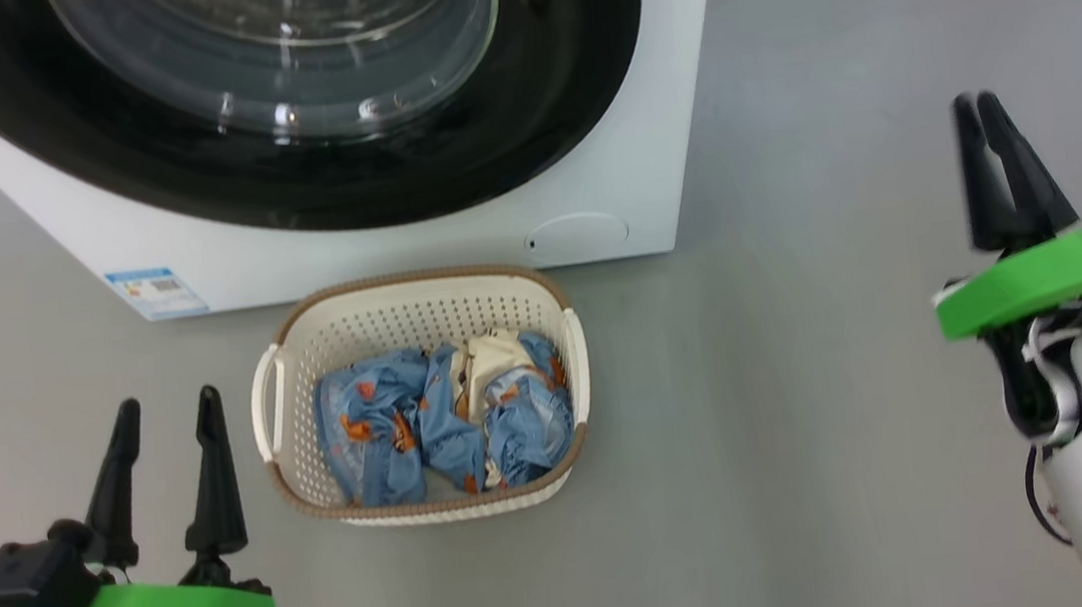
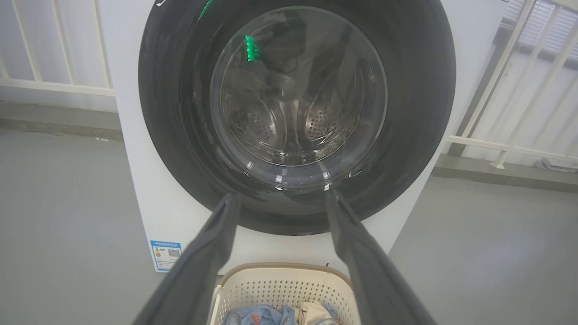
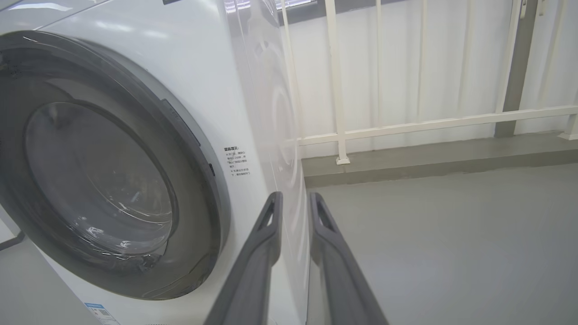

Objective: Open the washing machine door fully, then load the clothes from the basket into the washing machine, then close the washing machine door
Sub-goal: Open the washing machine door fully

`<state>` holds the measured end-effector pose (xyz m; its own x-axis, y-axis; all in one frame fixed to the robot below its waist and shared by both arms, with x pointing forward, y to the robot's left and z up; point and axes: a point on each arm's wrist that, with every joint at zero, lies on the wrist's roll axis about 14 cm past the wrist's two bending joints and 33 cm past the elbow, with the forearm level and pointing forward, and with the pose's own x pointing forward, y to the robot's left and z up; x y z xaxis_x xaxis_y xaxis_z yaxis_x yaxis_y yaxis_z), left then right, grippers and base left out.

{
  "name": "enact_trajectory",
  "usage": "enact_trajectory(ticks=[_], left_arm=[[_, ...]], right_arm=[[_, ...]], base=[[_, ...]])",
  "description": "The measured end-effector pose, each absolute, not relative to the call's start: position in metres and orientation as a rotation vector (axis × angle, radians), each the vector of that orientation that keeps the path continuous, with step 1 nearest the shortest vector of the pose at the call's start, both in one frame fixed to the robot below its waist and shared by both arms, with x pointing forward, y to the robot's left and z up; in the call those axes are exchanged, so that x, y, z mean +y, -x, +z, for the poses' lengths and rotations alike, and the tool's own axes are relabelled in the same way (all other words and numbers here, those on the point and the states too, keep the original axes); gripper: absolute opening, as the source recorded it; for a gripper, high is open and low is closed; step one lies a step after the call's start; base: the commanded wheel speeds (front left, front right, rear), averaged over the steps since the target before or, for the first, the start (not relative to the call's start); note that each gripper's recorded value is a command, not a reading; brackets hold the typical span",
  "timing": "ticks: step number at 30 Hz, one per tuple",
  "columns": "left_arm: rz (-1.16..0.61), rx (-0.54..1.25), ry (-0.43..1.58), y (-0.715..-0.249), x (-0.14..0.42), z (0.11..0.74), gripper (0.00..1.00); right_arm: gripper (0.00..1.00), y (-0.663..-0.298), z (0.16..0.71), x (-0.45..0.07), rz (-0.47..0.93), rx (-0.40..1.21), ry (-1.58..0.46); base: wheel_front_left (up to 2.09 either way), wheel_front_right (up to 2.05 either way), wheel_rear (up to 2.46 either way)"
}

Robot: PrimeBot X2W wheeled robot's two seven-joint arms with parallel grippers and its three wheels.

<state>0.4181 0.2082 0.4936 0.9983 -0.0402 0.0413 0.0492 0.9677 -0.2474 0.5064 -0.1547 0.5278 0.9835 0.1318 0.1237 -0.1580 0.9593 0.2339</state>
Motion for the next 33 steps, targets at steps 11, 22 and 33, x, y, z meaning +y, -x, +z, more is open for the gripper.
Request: enact_trajectory(ticks=[11,22,33], left_arm=[[-0.024,-0.024,0.246,-0.434,0.218,0.484,1.0],[-0.007,-0.002,0.249,-0.45,0.224,0.47,1.0],[0.018,0.034,0.245,-0.451,0.231,0.454,1.0]], right_arm=[[0.0,-0.568,0.523,-0.142,0.154,-0.047,-0.554],[0.0,-0.624,0.525,-0.108,0.285,0.107,-0.844],[0.0,-0.649,0.53,-0.067,0.449,0.278,-1.084]], base=[[0.0,0.0,0.0],[0.0,0.0,0.0],[0.0,0.0,0.0]])
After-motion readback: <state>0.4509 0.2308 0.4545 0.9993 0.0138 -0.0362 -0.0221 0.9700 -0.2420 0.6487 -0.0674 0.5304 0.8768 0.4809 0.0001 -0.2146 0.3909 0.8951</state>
